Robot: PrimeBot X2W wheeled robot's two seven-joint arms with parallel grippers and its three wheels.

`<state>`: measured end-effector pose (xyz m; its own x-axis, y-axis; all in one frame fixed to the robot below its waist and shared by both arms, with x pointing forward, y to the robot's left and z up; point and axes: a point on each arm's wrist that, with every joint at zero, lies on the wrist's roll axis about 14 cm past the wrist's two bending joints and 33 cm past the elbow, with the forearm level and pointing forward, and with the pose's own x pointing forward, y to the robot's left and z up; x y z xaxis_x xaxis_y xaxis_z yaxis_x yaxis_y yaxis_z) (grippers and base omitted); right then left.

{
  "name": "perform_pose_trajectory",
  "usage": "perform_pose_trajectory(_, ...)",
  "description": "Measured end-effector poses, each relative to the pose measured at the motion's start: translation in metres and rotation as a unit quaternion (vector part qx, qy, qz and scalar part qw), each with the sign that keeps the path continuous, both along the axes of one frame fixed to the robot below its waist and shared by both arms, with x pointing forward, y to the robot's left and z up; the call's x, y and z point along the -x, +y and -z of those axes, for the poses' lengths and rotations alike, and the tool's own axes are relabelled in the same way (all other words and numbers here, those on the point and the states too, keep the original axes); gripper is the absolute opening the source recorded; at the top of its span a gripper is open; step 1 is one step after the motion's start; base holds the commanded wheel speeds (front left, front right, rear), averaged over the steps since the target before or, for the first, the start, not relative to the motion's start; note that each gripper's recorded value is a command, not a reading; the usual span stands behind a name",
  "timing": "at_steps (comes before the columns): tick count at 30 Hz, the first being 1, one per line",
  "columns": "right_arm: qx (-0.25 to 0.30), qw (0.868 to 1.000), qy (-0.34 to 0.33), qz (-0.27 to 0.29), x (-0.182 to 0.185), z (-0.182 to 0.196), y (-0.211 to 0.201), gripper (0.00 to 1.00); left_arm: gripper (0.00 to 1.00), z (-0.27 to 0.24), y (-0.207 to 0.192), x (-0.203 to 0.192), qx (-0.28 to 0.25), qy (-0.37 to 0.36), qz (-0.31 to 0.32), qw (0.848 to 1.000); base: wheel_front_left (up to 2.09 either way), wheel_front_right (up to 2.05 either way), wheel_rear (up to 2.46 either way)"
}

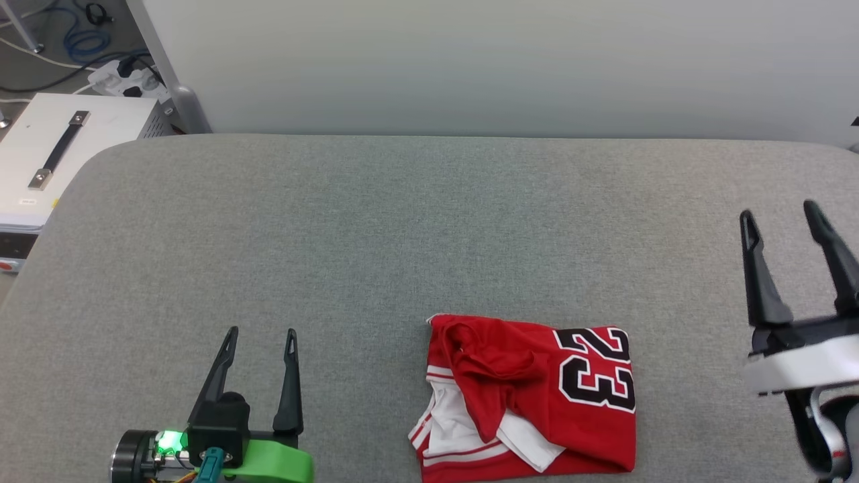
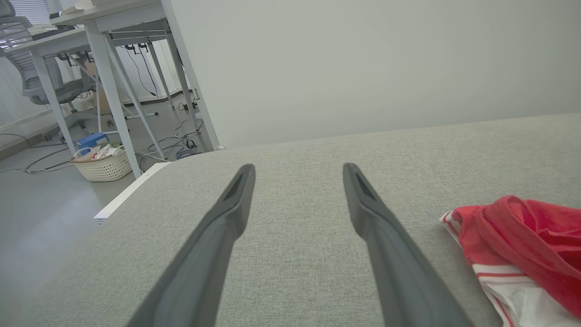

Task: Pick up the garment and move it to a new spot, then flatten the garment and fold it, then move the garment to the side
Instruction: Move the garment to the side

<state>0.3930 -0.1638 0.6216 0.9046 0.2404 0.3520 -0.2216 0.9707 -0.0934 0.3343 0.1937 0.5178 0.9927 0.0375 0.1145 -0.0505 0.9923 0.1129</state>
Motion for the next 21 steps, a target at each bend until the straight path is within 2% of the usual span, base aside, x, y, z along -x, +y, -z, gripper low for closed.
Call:
perform_pose_trajectory(5,0.019,0.999,0.034,-0.036,-0.025,-0.012,0.013,1.00,1.00,0.003,0.001,-0.004,0.003,0.004,-0.004,1.000,0.00,0.00,0.00)
perform_pose_trajectory(10,0.039,0.985,0.144,-0.085,-0.039,0.013,0.034,1.00,1.00,0.006,0.001,-0.006,0.003,0.010,-0.006,1.000,0.00,0.00,0.00)
perform_pose_trajectory(14,0.061,0.958,0.256,-0.112,-0.040,0.052,0.043,1.00,1.00,0.007,0.000,-0.011,0.004,0.011,-0.006,1.000,0.00,0.00,0.00)
perform_pose_trajectory(21,0.081,0.884,0.435,-0.150,-0.023,0.121,0.048,1.00,1.00,0.009,0.001,-0.019,0.006,0.015,-0.008,1.000,0.00,0.00,0.00)
